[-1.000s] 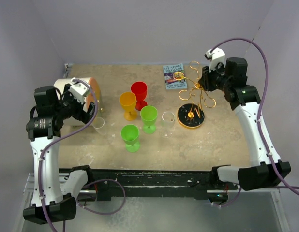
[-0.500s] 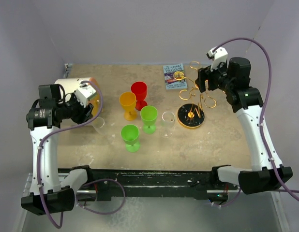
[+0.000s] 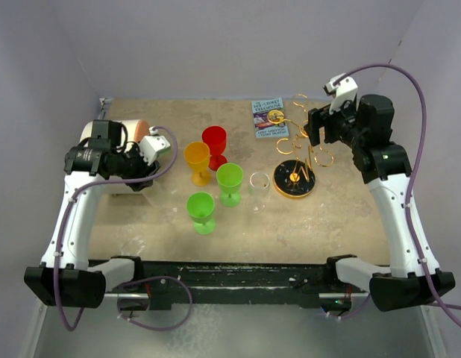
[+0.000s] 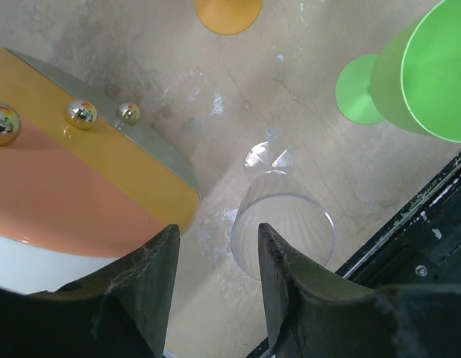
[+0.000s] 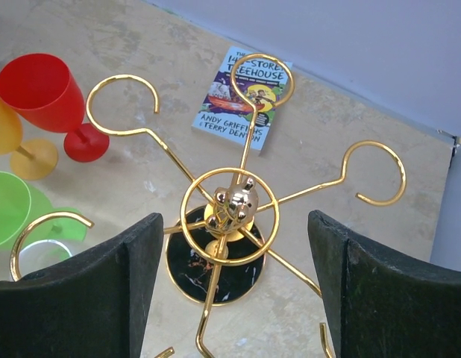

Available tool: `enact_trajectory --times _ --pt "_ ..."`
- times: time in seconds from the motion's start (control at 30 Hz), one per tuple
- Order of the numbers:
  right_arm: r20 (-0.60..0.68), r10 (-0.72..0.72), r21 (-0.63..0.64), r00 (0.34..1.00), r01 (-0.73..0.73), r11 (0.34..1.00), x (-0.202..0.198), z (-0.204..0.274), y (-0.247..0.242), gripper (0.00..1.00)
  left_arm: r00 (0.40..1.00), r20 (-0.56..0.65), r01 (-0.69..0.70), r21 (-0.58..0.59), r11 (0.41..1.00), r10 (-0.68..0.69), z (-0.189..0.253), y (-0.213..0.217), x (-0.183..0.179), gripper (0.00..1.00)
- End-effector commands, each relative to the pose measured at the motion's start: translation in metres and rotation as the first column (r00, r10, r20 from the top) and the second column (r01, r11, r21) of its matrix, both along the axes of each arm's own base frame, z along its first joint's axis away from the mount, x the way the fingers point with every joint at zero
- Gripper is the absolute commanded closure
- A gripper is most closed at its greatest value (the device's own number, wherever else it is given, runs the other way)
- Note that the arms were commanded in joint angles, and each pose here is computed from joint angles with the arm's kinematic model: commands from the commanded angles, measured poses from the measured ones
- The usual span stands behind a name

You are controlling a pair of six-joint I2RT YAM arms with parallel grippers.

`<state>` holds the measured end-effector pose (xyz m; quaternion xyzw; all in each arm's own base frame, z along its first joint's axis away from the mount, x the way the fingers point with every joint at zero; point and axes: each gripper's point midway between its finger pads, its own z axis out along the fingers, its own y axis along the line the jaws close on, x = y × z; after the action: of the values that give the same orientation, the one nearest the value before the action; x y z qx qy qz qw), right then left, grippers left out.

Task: Place the wine glass upside down on the wine glass rack

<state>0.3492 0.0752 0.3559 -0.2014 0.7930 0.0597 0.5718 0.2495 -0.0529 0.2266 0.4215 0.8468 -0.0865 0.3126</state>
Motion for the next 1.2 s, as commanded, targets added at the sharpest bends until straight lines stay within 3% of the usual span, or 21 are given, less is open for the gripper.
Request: enact_trajectory --times 0.0,0.2,0.6,0.93,1.17 --pt "0.064 0.002 -0.005 0.998 -0.002 1.000 0.000 0.012 -0.001 0.19 1.000 0.011 -0.001 0.019 1.000 0.001 0.003 0.002 0.003 0.51" --pt "0.061 0.004 -0.003 0.998 -0.003 1.000 -0.002 0.007 -0.003 0.19 0.999 -0.033 0.010 0.012 1.000 -0.010 -0.005 -0.002 0.001 0.70" --pt "0.073 -0.009 0.004 0.997 0.009 1.000 -0.005 0.010 -0.010 0.18 0.996 -0.090 0.024 0.025 0.999 -0.022 -0.023 -0.003 -0.001 0.72" --pt "0.080 -0.017 0.012 0.997 0.016 1.000 -0.005 0.014 -0.013 0.18 0.999 -0.039 0.022 0.050 0.998 -0.021 -0.004 0.001 0.000 0.99" --pt "0.102 -0.033 0.009 0.994 0.032 0.999 -0.011 0.026 -0.018 0.17 0.996 -0.013 0.084 -0.003 0.996 -0.084 0.036 -0.010 -0.022 1.00"
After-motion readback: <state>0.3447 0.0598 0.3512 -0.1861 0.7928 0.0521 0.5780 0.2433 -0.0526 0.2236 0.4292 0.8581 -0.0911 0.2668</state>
